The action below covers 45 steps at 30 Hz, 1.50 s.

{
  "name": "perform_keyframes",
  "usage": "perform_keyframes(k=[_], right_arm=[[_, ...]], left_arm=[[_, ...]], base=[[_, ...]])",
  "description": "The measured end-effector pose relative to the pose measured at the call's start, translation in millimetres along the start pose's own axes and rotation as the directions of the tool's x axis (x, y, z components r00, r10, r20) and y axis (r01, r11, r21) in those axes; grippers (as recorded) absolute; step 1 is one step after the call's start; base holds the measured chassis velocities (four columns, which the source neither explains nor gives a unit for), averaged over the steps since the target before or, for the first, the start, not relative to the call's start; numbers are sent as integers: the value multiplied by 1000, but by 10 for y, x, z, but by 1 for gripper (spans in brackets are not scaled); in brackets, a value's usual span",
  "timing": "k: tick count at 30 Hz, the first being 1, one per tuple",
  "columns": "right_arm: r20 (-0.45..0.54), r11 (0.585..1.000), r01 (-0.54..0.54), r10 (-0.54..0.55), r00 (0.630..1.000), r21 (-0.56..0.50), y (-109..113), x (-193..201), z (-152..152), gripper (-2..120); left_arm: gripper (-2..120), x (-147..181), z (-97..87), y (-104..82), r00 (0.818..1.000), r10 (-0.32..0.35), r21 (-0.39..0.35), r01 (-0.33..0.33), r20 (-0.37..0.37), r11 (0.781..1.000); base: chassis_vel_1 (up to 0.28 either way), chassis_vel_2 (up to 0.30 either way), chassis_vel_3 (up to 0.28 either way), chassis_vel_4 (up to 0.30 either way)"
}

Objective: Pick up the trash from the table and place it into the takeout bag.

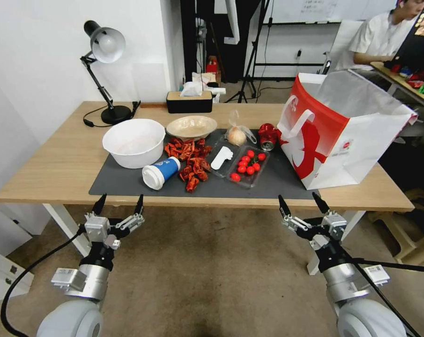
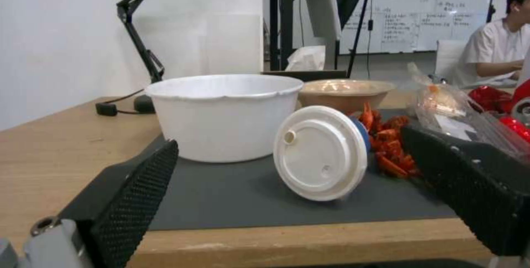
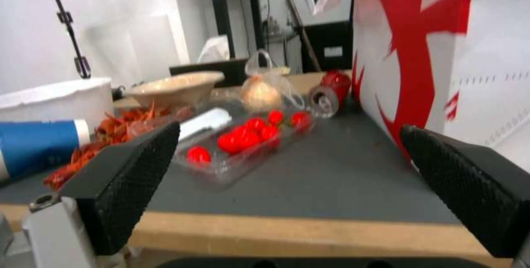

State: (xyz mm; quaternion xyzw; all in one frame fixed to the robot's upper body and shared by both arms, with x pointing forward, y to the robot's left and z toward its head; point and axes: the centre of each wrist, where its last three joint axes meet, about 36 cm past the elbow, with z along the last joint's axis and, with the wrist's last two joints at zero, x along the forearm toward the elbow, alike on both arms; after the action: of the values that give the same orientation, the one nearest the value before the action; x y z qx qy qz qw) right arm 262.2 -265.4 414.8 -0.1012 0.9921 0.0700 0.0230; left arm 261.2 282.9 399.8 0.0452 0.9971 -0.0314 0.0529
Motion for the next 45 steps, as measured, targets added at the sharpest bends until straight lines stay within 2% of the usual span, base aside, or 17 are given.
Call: perform_keyframes(k=[11, 45], right_arm=[[-76, 1000, -2, 0, 997, -25, -1, -5, 124, 100], [-56, 1000, 16, -16, 998, -9, -10, -67, 122, 100]], left_arm=[[100, -10, 40, -15, 1000, 14, 3, -14, -12, 1000], [100, 3, 48, -13, 1000, 9, 12, -8, -22, 1000]], base=[[0, 0, 0, 0], [0, 0, 0, 0]])
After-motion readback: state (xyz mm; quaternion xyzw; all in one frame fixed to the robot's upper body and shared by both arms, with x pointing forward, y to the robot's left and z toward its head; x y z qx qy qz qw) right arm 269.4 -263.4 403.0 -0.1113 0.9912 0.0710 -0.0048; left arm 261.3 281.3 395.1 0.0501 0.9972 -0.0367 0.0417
